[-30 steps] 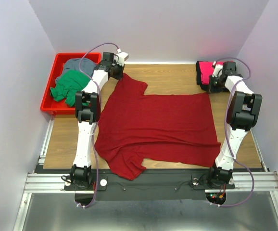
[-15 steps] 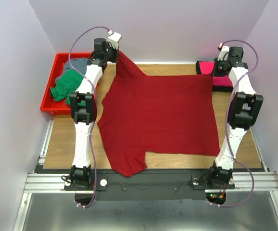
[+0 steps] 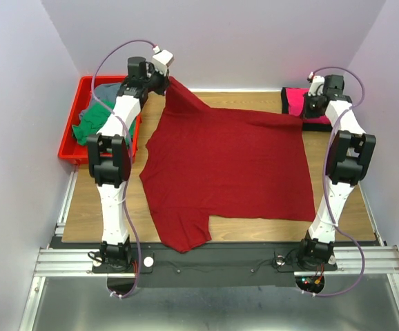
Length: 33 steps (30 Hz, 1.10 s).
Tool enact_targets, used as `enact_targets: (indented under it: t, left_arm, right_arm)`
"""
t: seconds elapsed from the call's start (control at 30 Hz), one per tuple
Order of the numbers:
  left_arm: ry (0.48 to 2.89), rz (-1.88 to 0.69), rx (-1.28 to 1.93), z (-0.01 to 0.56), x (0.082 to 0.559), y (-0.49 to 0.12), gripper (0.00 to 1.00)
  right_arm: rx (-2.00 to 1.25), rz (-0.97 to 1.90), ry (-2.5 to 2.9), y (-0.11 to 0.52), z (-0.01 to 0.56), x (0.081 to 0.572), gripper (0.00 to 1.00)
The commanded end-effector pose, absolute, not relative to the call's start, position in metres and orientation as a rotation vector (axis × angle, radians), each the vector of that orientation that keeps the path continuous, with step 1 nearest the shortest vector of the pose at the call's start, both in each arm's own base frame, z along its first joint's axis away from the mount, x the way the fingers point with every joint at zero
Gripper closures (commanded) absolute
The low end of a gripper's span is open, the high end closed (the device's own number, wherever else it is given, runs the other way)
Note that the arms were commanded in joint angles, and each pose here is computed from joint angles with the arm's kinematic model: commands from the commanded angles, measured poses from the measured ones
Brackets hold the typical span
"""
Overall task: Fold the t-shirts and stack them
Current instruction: Fold the tshirt
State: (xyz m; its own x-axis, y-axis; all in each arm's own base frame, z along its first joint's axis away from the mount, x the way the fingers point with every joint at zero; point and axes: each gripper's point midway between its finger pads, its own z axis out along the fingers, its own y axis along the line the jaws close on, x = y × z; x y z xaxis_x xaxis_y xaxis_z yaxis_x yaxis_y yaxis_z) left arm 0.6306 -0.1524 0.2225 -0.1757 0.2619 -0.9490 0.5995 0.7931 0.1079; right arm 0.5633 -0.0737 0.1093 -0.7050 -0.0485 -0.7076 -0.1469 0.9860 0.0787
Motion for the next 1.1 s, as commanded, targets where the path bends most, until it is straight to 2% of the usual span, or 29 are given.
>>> enact_targets:
  t: [0.0,0.37,0.77,1.07]
  left_arm:
    - [1.587,-0.28,0.731,0.289,0.601,-0.145,1.0]
    - [1.638,-0.286,0.788,0.27,0.529,-0.141,1.0]
    - [1.706,-0.295,0.709,0.263,0.454,-0.146,1.0]
    - [1.831,-0.263,0.714,0.213,0.406,-0.152,1.0]
  right_arm:
    - [-0.197,0.129,2.262,-0.075,0.152,0.559,0.99]
    - [-0.249,0.124,2.275,-0.082,0.152,0.534,0.99]
    - [-0.277,0.143,2.276,-0.085,0.145,0.533,0.99]
    - [-0.316,0.155,2.283,-0.084,0.138,0.529,1.0]
